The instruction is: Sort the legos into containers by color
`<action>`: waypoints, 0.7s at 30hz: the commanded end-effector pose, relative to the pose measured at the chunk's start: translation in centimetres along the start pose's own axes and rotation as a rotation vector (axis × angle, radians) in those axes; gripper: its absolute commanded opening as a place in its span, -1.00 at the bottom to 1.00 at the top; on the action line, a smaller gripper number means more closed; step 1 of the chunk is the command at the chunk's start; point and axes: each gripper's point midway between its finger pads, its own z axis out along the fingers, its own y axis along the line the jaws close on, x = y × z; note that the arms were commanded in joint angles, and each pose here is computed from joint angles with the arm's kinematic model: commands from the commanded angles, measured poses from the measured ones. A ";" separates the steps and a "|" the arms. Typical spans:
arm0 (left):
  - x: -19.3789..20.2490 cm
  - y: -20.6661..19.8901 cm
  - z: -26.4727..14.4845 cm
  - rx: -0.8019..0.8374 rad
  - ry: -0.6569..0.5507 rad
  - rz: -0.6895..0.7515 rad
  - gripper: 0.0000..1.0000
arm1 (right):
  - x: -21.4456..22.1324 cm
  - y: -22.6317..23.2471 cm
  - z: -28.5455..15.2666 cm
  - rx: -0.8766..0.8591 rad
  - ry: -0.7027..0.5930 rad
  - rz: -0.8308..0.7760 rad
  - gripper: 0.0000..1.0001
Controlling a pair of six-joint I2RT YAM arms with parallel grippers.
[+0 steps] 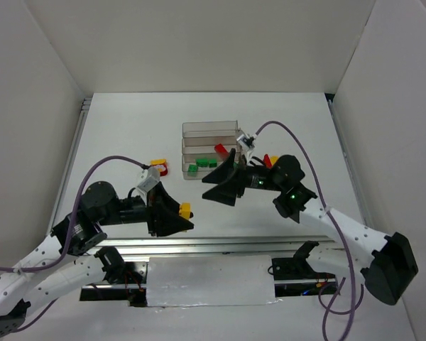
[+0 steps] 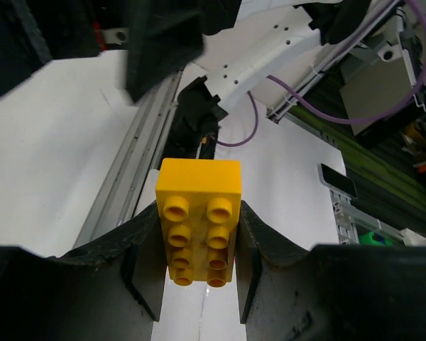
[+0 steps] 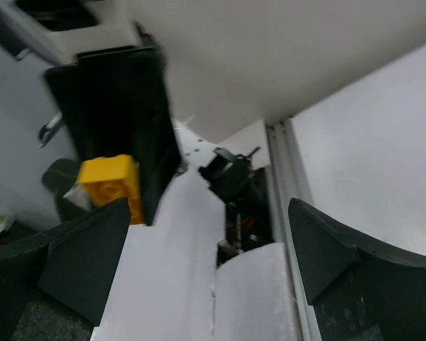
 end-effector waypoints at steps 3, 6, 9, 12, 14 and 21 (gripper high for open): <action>-1.3 -2.4 0.4 0.148 -0.037 0.072 -1.00 | 0.2 8.5 -1.2 -0.254 -0.034 -0.084 0.99; -1.5 -2.9 0.6 0.185 -0.042 0.072 -1.00 | 0.3 9.8 -1.0 -0.255 -0.040 -0.118 0.93; -1.5 -2.8 1.0 0.188 -0.034 0.066 -1.00 | 0.7 10.3 -0.6 -0.260 -0.025 -0.133 0.80; -1.5 -2.7 1.3 0.192 -0.029 0.063 -1.00 | 0.9 10.0 0.1 -0.237 -0.016 -0.132 0.76; -1.5 -2.6 1.4 0.189 -0.027 0.064 -1.00 | 1.0 10.0 0.6 -0.222 -0.021 -0.142 0.72; -1.5 -1.9 1.8 0.161 -0.021 0.061 -1.00 | 1.0 11.1 1.3 -0.220 -0.027 -0.158 0.42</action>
